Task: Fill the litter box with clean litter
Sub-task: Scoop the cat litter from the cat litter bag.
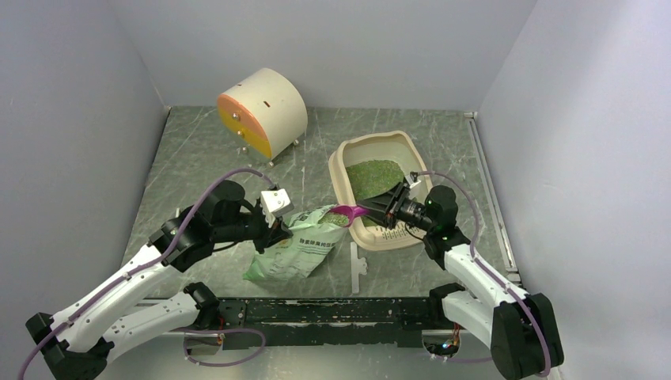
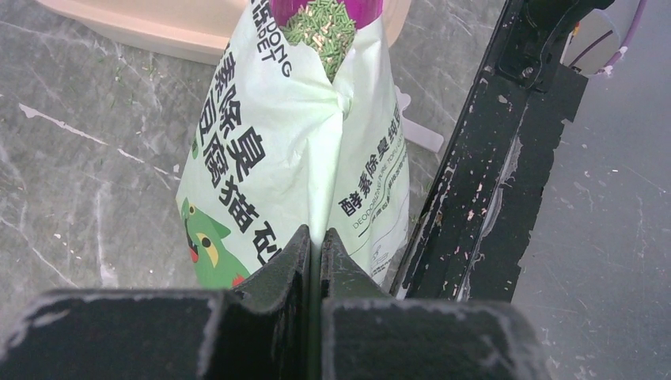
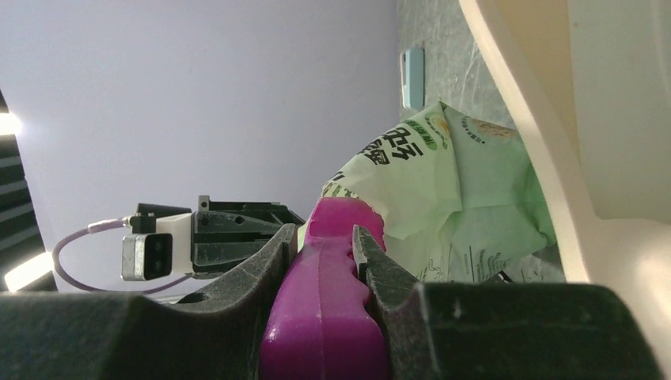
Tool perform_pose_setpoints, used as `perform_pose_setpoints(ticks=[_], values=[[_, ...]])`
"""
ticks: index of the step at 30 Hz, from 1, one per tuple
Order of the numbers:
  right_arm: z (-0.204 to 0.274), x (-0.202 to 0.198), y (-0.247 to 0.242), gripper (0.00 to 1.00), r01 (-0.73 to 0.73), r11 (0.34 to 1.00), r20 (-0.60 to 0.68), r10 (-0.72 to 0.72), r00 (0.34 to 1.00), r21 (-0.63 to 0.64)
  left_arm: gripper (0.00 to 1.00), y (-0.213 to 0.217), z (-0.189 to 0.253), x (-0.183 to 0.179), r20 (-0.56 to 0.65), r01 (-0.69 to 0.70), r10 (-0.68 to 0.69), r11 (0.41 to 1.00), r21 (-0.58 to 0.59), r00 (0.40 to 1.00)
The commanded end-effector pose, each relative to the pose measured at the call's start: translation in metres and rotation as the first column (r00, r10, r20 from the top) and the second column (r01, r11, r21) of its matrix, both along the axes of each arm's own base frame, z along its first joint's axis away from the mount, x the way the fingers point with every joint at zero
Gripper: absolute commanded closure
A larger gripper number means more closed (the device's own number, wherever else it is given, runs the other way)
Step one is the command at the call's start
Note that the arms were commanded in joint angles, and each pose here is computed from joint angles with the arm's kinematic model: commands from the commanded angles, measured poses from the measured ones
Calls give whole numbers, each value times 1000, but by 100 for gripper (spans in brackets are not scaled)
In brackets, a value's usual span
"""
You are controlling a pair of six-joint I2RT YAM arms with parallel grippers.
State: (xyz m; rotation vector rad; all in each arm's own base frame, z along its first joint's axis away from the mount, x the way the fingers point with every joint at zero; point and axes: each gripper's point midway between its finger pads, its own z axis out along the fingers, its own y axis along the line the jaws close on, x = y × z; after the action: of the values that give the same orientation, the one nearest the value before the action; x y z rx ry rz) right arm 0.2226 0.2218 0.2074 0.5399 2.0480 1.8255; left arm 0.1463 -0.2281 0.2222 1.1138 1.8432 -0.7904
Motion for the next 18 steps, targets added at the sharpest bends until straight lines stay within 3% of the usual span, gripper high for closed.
perform_pose_setpoints(ticks=[1, 18], values=[[8, -6, -7, 100, -34, 999, 34, 34, 999, -10, 95, -17, 63, 11, 165, 39, -11, 986, -165, 986], [8, -6, -24, 100, 52, 997, 15, -53, 998, 58, 95, -15, 62, 10, 166, 36, -8, 986, -163, 986]])
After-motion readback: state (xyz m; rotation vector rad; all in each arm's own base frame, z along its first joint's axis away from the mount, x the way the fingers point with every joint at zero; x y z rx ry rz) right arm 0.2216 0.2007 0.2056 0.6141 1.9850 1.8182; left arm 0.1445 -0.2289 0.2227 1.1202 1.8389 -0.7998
